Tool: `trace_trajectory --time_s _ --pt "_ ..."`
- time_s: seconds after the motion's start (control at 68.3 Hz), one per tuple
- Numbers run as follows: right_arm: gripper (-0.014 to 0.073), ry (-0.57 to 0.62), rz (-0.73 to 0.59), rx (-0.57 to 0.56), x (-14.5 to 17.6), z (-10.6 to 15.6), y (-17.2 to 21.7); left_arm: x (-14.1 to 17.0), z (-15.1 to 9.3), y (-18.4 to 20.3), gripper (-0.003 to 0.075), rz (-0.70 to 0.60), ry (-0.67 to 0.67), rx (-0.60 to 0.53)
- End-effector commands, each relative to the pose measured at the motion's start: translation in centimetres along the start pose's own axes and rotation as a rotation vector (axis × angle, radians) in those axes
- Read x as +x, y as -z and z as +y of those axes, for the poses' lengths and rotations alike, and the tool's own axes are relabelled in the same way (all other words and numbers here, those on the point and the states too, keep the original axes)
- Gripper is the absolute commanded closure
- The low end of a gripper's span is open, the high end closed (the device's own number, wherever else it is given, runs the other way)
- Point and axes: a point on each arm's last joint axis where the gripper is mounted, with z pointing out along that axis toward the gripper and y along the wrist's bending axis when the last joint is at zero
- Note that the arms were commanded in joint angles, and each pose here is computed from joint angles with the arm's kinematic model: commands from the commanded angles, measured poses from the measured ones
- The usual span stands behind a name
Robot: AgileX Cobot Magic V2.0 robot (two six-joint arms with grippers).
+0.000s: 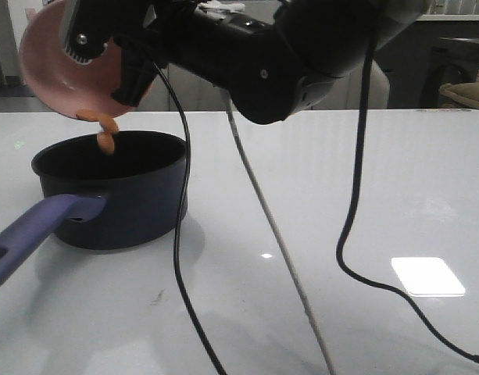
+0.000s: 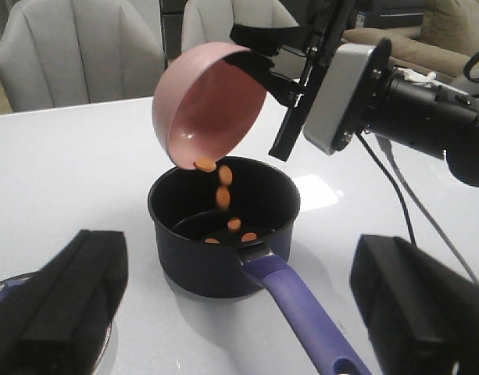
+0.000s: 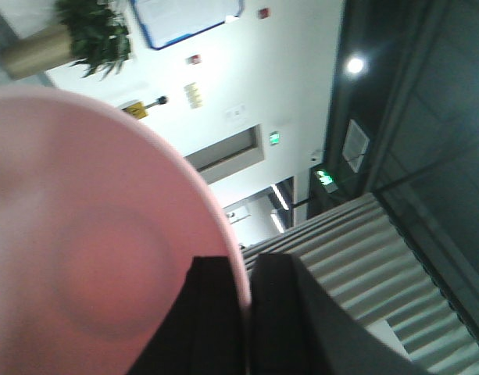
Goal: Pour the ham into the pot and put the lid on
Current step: 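Tilt the pink bowl with the right gripper to pour pieces into saucepan, then carry the empty pink bowl back and set it on the table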
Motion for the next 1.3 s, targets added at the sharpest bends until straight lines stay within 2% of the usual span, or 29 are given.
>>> trace_trajectory --time_s 0.0,0.146,0.205,0.337,0.454,0.644,0.776,0.995,1.141,1.288 --pt "0.0454 -0.010 -0.072 0.192 -1.9 -4.4 -0.6 -1.6 -0.1 0.3 0.0116 -0.104 0.006 0.011" --pt "0.0454 -0.011 -0.070 0.191 -1.9 -4.3 -0.6 -1.6 -0.1 0.3 0.0116 -0.104 0.006 0.011" --pt "0.0454 -0.045 -0.063 0.187 -1.8 -4.3 -0.6 -1.6 -0.1 0.3 0.0116 -0.104 0.006 0.011" --pt "0.0454 -0.329 -0.021 0.190 -1.2 -4.5 -0.6 -1.6 -0.1 0.3 0.0116 -0.104 0.006 0.011" --pt "0.0454 -0.576 0.051 0.109 -1.1 -4.9 -1.2 -1.6 -0.1 0.3 0.0117 -0.104 0.006 0.011" --pt "0.0454 -0.787 0.251 -0.092 -2.0 -6.7 -2.3 -1.6 -0.1 0.3 0.0116 -0.104 0.006 0.011" --pt "0.0454 -0.840 0.382 -0.200 -2.8 -8.2 -2.3 -1.6 -0.1 0.3 0.0116 -0.104 0.006 0.011" --pt "0.0454 -0.853 0.564 -0.347 -3.5 -11.7 -0.3 -1.6 -0.1 0.3 0.0116 -0.104 0.006 0.011" --pt "0.0454 -0.961 0.703 -0.342 -1.9 -14.7 1.6 -1.6 -0.1 0.3 0.0116 -0.104 0.006 0.011" --pt "0.0454 -1.038 0.881 -0.287 1.7 -17.3 3.9 -1.6 -0.1 0.3 0.0116 -0.104 0.006 0.011"
